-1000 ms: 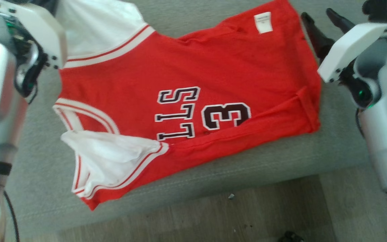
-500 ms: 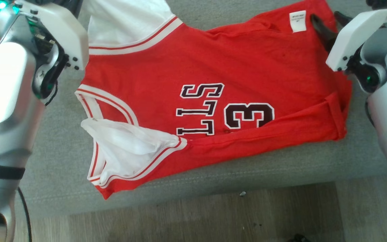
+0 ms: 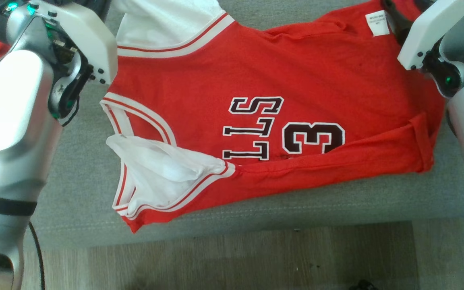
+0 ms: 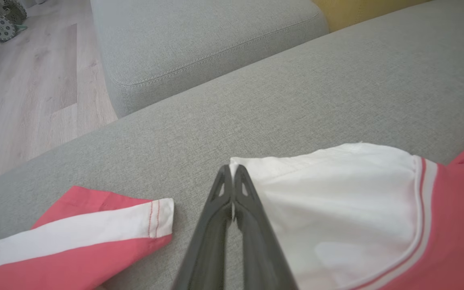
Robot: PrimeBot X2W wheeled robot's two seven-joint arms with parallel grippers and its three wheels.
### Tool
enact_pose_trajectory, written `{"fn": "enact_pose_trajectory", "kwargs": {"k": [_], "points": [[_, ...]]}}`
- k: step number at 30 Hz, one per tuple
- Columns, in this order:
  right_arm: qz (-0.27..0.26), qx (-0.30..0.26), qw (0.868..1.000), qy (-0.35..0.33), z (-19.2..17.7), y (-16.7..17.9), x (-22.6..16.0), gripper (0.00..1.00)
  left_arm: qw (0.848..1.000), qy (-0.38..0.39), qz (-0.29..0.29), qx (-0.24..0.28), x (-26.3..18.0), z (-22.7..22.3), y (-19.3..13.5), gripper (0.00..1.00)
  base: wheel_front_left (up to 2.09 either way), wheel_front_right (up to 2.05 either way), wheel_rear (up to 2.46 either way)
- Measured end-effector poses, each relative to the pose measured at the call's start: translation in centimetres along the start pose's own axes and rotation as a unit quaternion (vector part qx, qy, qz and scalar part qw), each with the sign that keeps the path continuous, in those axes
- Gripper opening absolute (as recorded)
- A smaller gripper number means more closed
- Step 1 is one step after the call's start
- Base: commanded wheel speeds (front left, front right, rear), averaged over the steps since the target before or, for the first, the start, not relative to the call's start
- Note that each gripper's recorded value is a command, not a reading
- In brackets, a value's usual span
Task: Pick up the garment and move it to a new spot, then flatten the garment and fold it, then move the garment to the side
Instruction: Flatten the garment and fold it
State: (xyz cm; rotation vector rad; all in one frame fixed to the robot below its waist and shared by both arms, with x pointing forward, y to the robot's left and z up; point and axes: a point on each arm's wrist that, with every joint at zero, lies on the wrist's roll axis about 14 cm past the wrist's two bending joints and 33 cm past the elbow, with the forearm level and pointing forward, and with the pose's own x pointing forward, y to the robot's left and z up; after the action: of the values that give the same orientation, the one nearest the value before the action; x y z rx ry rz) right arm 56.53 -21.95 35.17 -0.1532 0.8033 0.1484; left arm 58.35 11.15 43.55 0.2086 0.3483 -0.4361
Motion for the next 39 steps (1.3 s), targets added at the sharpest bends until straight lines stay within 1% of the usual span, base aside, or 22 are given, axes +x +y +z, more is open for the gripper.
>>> {"fn": "enact_pose_trajectory", "kwargs": {"k": [3, 4, 5, 12, 21, 24, 28, 32, 35, 39], "points": [[0.0, -0.003, 1.0, -0.001, 0.2, 0.1, 0.4, 1.0, 1.0, 0.003, 0.001, -0.001, 0.0, -0.3, 0.1, 0.0, 0.0, 0.0, 0.0], [0.002, -0.002, 1.0, 0.0, 0.3, 0.2, 0.5, 0.02, 1.0, 0.004, 0.002, -0.001, 0.0, -0.4, 0.2, 0.0, 0.0, 0.0, 0.0], [0.002, -0.001, 1.0, -0.002, 0.3, 0.2, 0.6, 0.0, 1.0, 0.005, 0.002, -0.002, 0.0, -0.5, 0.2, 0.0, 0.0, 0.0, 0.0], [-0.008, -0.006, 0.999, -0.041, 1.0, -0.4, 0.3, 0.0, 1.0, -0.003, 0.024, -0.012, -0.2, -0.3, 1.0, 0.0, 0.0, 0.0, 0.0], [-0.027, -0.01, 0.993, -0.115, 3.8, -1.7, -0.5, 0.0, 0.998, -0.015, 0.053, -0.025, -0.5, -0.1, 2.4, 0.0, 0.0, 0.0, 0.0], [-0.025, -0.013, 0.99, -0.135, 4.6, -1.4, -0.5, 0.0, 0.998, -0.023, 0.056, -0.027, -0.4, 0.0, 2.5, 0.0, 0.0, 0.0, 0.0], [-0.023, -0.023, 0.989, -0.144, 4.7, -1.1, -0.7, 0.0, 0.998, -0.027, 0.054, -0.029, -0.3, 0.1, 2.2, 0.0, 0.0, 0.0, 0.0], [-0.016, -0.037, 0.985, -0.168, 5.8, -0.5, -1.6, 0.0, 0.998, -0.04, 0.045, -0.028, -0.6, 1.1, 1.7, 0.0, 0.0, 0.0, 0.0], [-0.006, -0.046, 0.982, -0.184, 6.3, 0.2, -2.5, 0.0, 0.997, -0.052, 0.042, -0.028, -1.3, 1.8, 1.5, 0.0, 0.0, 0.0, 0.0], [0.007, -0.047, 0.981, -0.188, 5.5, 1.0, -3.7, 0.0, 0.997, -0.059, 0.036, -0.031, -3.2, 1.5, 1.2, 0.0, 0.0, 0.0, 0.0]]}}
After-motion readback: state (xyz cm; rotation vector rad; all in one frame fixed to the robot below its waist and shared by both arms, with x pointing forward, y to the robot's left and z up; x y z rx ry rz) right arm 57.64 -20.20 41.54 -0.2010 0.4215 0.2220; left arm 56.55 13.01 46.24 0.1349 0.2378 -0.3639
